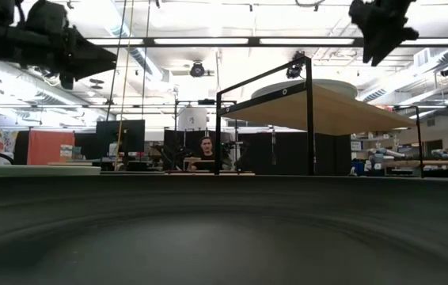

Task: Place and stack plates onto a shelf
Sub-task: Stack the top big black plate on top of the big light blue plate on the shelf

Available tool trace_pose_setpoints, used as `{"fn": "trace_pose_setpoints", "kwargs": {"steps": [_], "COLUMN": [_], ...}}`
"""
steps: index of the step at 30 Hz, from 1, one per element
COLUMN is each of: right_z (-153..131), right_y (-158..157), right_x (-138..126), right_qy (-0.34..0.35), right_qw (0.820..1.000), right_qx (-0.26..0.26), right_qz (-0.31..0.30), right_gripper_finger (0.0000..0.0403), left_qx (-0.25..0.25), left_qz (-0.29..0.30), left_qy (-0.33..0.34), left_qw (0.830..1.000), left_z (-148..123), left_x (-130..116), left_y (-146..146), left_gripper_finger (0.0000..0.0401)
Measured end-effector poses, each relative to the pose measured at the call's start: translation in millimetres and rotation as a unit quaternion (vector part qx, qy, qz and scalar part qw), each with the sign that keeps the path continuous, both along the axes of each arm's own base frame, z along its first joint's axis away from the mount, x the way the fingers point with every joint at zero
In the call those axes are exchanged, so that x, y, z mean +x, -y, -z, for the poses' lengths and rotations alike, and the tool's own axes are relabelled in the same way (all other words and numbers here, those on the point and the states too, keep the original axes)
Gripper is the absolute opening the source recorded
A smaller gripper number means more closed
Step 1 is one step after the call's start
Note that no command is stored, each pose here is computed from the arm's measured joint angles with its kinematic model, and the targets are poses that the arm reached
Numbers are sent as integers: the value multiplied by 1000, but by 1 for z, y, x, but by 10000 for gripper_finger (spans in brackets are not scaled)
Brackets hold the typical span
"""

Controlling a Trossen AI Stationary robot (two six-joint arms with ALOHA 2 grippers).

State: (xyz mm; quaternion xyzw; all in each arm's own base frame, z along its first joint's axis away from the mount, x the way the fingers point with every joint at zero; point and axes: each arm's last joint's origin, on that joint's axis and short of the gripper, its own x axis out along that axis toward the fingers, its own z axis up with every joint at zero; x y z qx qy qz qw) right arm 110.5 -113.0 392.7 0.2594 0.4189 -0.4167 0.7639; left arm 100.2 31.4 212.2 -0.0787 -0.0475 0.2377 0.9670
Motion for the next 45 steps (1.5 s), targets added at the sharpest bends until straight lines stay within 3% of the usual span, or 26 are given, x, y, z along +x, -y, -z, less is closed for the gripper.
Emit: {"fn": "trace_pose_setpoints", "kwargs": {"steps": [6, 10, 17, 24, 28, 37, 45], "right_z": [-5, 5, 36, 57, 60, 59, 60], "right_y": [-29, -44, -66, -82, -90, -106, -120], "right_x": [5, 11, 18, 18, 21, 34, 38], "right_qy": [51, 73, 82, 85, 97, 147, 146], "right_qw": [997, 994, 989, 986, 983, 965, 956], "right_qx": [-13, -6, 29, 62, 70, 63, 76], "right_qz": [-49, -84, -117, -129, -143, -208, -241], "right_gripper_finger": [153, 154, 154, 153, 154, 154, 153], "left_qx": [-14, -32, -78, -136, -158, -208, -252], "left_qz": [0, 0, -11, 1, 23, 61, 66], "left_qy": [-62, -137, -277, -355, -387, -473, -523], "left_qw": [998, 990, 958, 925, 908, 854, 812], "left_z": [-14, -25, -45, -52, -41, -6, 19], "left_x": [21, 38, 63, 78, 84, 91, 97], "left_y": [-5, -9, -24, -43, -53, -73, -80], "left_gripper_finger": [137, 137, 137, 137, 137, 137, 137]}}
